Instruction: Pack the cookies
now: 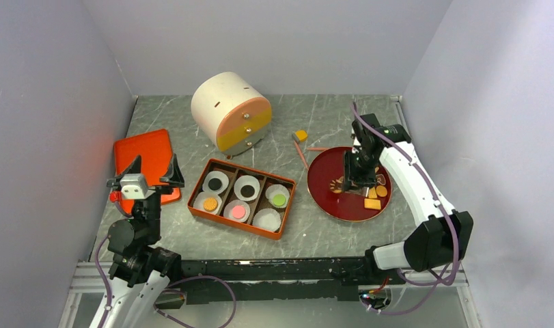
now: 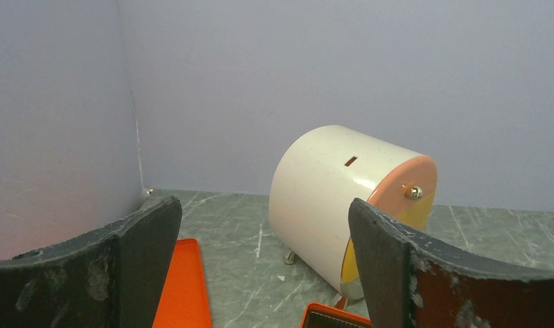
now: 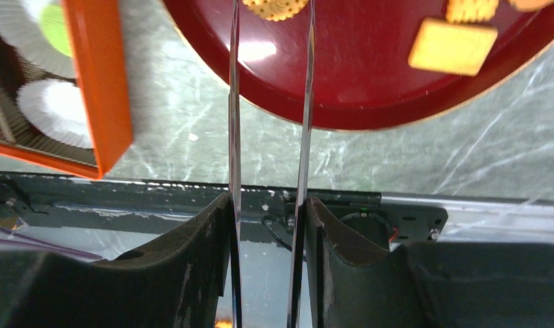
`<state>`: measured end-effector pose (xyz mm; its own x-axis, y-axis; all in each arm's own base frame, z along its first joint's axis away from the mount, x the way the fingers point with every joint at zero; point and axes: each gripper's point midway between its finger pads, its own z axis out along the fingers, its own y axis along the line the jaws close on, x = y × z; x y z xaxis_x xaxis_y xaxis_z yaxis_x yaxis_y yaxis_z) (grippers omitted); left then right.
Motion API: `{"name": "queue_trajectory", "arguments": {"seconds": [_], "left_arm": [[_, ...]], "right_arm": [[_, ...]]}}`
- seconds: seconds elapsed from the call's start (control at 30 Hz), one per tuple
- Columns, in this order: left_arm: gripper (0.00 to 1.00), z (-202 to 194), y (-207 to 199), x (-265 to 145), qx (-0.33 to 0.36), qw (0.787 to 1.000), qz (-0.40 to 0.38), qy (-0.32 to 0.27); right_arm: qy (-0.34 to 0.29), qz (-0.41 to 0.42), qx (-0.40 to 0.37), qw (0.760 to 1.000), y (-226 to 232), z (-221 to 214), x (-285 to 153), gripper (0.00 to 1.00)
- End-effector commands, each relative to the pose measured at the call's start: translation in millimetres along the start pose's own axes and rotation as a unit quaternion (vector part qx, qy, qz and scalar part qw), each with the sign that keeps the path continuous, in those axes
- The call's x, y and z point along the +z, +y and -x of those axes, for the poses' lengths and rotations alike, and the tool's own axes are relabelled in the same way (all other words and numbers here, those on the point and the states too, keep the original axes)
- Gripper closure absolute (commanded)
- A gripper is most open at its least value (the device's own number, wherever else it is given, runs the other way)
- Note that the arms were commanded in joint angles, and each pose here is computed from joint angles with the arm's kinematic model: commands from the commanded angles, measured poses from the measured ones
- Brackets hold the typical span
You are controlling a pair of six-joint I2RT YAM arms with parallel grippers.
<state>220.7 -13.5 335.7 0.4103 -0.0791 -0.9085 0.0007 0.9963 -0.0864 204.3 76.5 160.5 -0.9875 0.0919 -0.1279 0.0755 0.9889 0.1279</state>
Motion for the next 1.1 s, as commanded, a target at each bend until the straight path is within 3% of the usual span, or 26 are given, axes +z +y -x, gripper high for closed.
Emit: {"name": "queue_trajectory", "arguments": {"seconds": [0.0,0.6,1.07], "left_arm": [[0.03,11.5,-2.2,1.6,0.004,1.0,-0.008,-0.012],[0.03,7.1,-3.8,2.7,0.005,1.0,-0.01,-0.005],[0.03,7.4,-3.5,2.4,0.004,1.0,-0.01,-0.005]], "right_arm": [[-0.054,0.039,-0.059,0.996,28.7,25.7,-23.7,0.72],[-0.07,0.115,-0.25,0.959,148.3,-12.3,-42.0,0.74],[0.008,0.125,-0.348,0.929,179.3,-72.9,-17.9,0.75]]}}
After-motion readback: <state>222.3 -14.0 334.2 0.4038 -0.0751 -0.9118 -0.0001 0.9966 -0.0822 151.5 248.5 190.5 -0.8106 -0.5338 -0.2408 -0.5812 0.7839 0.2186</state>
